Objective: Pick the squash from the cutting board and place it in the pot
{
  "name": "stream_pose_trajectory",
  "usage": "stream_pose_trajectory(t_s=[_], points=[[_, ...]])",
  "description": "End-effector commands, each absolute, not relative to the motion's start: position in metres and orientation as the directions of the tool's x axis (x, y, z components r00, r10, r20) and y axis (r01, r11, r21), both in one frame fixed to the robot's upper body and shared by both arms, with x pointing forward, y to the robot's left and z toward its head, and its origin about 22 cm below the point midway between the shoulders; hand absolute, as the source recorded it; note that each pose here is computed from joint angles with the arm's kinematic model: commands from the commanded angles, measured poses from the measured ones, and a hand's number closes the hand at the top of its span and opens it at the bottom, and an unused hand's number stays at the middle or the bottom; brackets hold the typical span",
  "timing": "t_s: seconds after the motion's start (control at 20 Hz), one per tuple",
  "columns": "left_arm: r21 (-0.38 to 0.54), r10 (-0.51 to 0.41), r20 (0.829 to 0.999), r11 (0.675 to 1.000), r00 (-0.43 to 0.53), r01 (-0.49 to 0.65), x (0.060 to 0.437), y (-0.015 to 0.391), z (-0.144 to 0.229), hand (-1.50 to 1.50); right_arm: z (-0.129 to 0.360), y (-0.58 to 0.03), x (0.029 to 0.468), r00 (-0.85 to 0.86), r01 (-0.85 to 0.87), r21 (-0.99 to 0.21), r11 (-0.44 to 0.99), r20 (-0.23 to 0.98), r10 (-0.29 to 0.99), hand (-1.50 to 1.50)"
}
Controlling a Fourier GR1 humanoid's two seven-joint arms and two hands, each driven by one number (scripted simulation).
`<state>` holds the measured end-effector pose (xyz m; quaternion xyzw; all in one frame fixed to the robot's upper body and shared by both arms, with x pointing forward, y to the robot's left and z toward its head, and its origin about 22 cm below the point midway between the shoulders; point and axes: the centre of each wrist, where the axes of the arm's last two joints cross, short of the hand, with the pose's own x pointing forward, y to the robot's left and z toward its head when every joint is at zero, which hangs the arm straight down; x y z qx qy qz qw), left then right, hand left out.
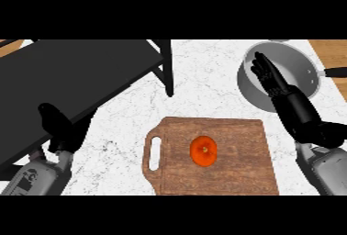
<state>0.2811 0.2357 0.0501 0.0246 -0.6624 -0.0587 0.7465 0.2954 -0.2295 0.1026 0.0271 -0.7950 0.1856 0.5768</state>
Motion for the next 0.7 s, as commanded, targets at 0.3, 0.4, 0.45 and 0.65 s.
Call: stream_pose_trajectory(t_s=[0.3,0.4,0.45,0.65], points=[[0.079,-0.074,0.993,0.995,-0.089,0.053,0.306,0.209,0.076,0.00,0.199,-0.217,0.319,-0.710,-0.480,-0.672,0.564,0.675,0.200,1.50],[0.052,-0.045,0.978,0.998,-0.205,0.029,0.317,0.211,0.096,0.00,0.145,-0.254,0.346,-0.542,-0.586,-0.479,0.653,0.831,0.124,-1.50],[0.041,-0.038,0.981,0.999,-0.190,0.010,0.309,0.209,0.076,0.00,0.140,-0.253,0.346,-0.567,-0.636,-0.484,0.601,0.822,0.062,-1.50],[0.053,-0.052,0.978,0.999,-0.204,-0.002,0.318,0.221,0.086,0.00,0.132,-0.260,0.346,-0.623,-0.718,-0.517,0.467,0.776,-0.098,-1.50]])
